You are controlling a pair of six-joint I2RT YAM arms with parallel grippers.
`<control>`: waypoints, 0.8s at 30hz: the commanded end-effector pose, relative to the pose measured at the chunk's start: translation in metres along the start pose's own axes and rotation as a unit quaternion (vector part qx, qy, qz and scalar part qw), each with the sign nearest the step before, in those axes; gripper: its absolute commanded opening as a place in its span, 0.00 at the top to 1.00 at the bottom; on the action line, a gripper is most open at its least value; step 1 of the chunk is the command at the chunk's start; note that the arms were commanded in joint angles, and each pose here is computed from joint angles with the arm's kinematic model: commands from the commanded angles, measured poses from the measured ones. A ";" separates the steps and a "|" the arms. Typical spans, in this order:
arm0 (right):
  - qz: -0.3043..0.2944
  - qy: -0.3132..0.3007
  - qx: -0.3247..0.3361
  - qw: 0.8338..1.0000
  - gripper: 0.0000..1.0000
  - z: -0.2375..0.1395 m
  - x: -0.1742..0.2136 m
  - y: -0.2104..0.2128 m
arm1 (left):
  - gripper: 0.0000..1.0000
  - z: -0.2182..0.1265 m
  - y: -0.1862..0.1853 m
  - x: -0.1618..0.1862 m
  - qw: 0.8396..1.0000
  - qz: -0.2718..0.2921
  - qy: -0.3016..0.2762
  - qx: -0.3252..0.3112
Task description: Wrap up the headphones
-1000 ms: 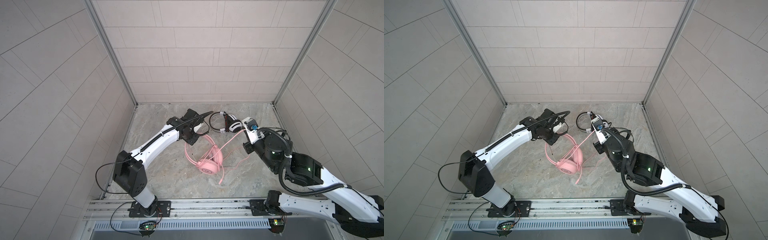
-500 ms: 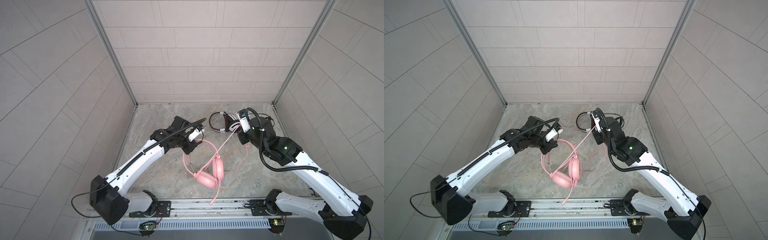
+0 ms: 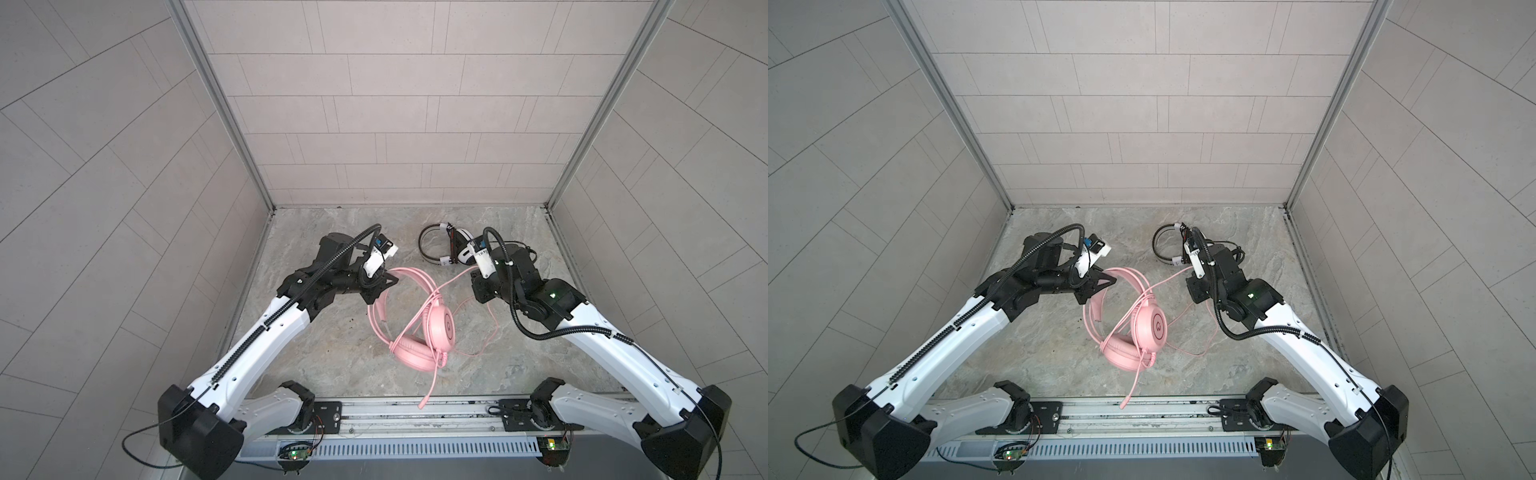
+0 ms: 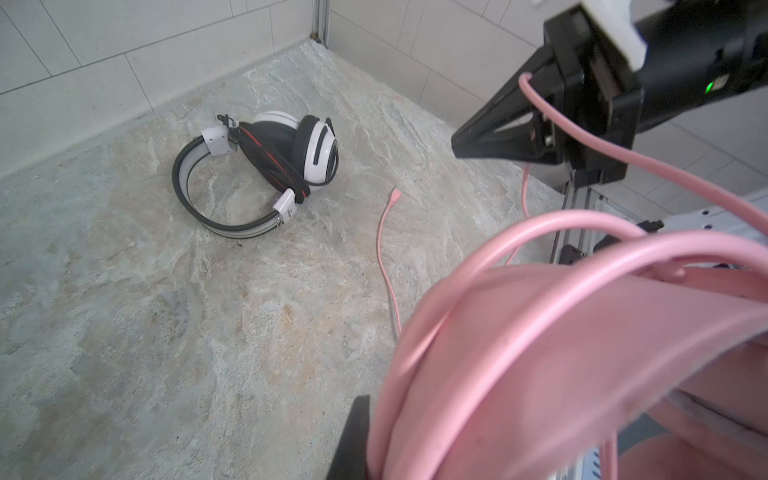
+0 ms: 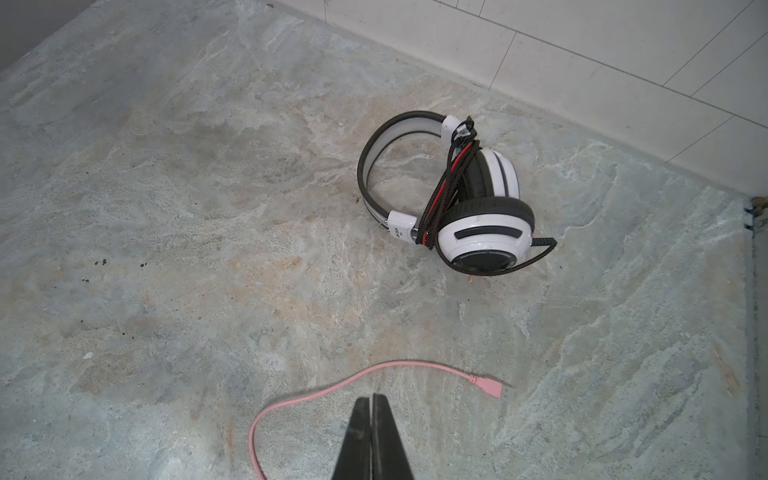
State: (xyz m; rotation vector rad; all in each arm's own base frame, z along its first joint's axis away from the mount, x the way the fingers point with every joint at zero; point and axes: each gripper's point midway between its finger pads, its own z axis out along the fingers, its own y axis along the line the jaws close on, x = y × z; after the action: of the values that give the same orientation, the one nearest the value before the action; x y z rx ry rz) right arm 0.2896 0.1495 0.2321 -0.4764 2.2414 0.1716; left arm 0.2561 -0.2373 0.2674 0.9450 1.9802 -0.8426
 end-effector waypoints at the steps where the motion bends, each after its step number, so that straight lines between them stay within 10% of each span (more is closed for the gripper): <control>1: 0.019 -0.002 -0.023 1.000 1.00 0.006 -0.001 0.007 | 1.00 -0.011 -0.020 -0.036 0.996 -0.007 -0.072 0.056; 24: 0.104 -0.044 -0.179 0.977 0.83 0.063 -0.033 0.066 | 1.00 -0.019 -0.031 -0.068 0.977 -0.109 -0.147 0.110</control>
State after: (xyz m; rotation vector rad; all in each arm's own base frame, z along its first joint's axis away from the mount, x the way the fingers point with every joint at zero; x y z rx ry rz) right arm 0.3249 0.2232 0.2114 -0.4490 2.2018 0.5768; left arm 0.2617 -0.2563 0.3057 0.6962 1.9010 -1.1662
